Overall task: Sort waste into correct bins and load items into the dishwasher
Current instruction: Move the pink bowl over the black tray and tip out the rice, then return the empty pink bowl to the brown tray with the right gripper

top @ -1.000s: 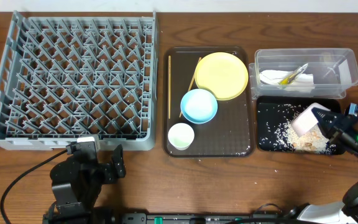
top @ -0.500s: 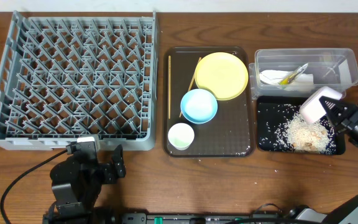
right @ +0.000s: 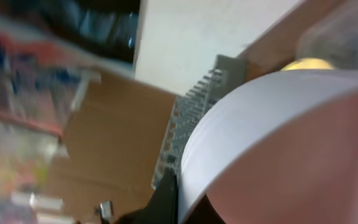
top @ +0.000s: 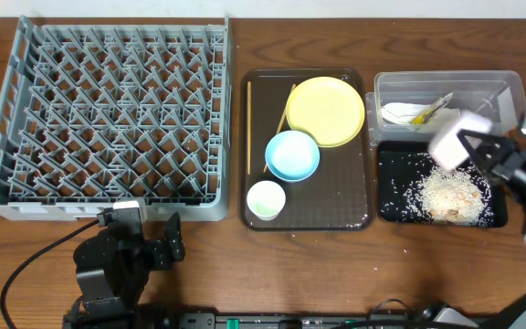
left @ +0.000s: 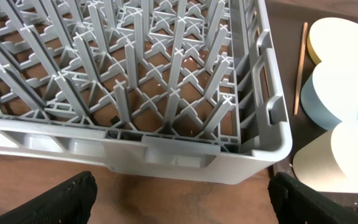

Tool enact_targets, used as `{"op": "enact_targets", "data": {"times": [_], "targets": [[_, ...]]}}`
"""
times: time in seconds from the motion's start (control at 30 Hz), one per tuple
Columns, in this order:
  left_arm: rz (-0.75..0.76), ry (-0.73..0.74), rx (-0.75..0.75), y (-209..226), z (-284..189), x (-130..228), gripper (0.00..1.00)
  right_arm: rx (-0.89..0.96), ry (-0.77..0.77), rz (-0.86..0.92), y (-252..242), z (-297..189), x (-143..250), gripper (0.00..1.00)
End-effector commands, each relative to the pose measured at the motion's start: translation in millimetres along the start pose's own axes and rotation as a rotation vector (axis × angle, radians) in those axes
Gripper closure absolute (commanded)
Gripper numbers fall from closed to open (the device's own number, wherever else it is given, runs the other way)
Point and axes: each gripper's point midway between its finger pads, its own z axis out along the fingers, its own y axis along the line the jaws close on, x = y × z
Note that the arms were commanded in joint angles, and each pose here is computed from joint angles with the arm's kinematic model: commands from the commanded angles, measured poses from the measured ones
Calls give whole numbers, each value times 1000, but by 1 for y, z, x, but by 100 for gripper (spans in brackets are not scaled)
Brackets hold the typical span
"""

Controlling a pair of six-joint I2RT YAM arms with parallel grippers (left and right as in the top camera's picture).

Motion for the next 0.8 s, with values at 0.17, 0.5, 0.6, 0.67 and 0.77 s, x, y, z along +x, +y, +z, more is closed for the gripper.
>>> {"op": "enact_targets", "data": {"times": [0.17, 0.5, 0.6, 0.67, 0.77], "targets": [[-12, -15, 13, -3, -3, -5, 10, -40, 210, -98, 48, 90, 52, 99], [-12, -15, 13, -3, -3, -5, 10, 312, 383, -210, 10, 153, 143, 98], [-12, -15, 13, -3, -3, -5, 10, 524, 440, -282, -8, 142, 157, 99], [-12, -15, 13, -3, -3, -5, 10, 651, 463, -348, -13, 134, 161, 99], [-12, -15, 13, -3, -3, -5, 10, 794, 486, -434, -18, 124, 166, 99]]}}
